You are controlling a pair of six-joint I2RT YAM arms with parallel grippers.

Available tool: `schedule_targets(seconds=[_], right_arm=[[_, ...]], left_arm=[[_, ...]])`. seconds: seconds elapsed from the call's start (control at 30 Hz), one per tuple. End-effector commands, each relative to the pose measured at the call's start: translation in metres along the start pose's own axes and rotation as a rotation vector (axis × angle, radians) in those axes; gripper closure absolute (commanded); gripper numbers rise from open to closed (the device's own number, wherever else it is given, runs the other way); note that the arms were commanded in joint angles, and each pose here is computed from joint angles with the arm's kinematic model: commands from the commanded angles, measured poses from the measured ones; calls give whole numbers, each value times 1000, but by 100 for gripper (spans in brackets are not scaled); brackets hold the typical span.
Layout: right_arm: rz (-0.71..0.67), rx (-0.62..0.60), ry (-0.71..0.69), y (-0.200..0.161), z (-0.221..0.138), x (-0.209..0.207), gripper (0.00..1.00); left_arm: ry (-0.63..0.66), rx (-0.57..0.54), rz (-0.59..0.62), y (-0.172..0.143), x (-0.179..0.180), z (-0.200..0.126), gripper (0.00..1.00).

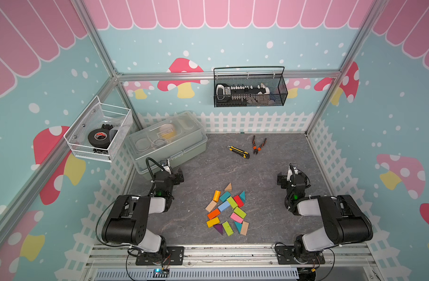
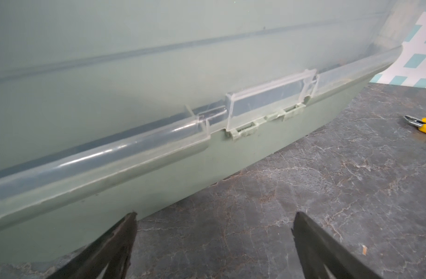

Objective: Assemble a piece of candy with building blocks
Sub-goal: Pick up the building block from the center of the board.

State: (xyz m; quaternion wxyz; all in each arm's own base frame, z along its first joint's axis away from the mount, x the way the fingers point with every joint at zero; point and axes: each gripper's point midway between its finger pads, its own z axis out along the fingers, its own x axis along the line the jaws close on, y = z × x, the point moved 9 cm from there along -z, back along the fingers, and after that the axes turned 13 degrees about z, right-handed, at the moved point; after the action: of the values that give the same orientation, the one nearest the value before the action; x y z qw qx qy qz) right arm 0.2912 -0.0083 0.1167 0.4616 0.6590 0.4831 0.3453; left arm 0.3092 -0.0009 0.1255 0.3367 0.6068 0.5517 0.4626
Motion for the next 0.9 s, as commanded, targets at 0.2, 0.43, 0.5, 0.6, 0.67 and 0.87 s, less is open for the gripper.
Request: schedule_targets(seconds=[0.2, 0.43, 0.5, 0.6, 0.67, 0.87], right_arm=[[11, -59, 18, 14, 6, 1, 1], [16, -58, 16, 27, 4, 0, 1], [7, -46, -11, 45, -5, -1, 3], [190, -47, -81, 85, -26, -5, 7], [279, 9, -13, 104, -40, -1, 14], [359, 352, 350, 121, -80, 47, 27]], left_arm=[[41, -72, 14, 15, 7, 4, 1], [254, -58, 22, 34, 10, -11, 1], [218, -84, 82, 61, -1, -29, 1], [121, -144, -86, 97, -6, -62, 1], [90, -138, -230, 106, -2, -79, 1], [-170, -6, -535, 102, -1, -118, 1]])
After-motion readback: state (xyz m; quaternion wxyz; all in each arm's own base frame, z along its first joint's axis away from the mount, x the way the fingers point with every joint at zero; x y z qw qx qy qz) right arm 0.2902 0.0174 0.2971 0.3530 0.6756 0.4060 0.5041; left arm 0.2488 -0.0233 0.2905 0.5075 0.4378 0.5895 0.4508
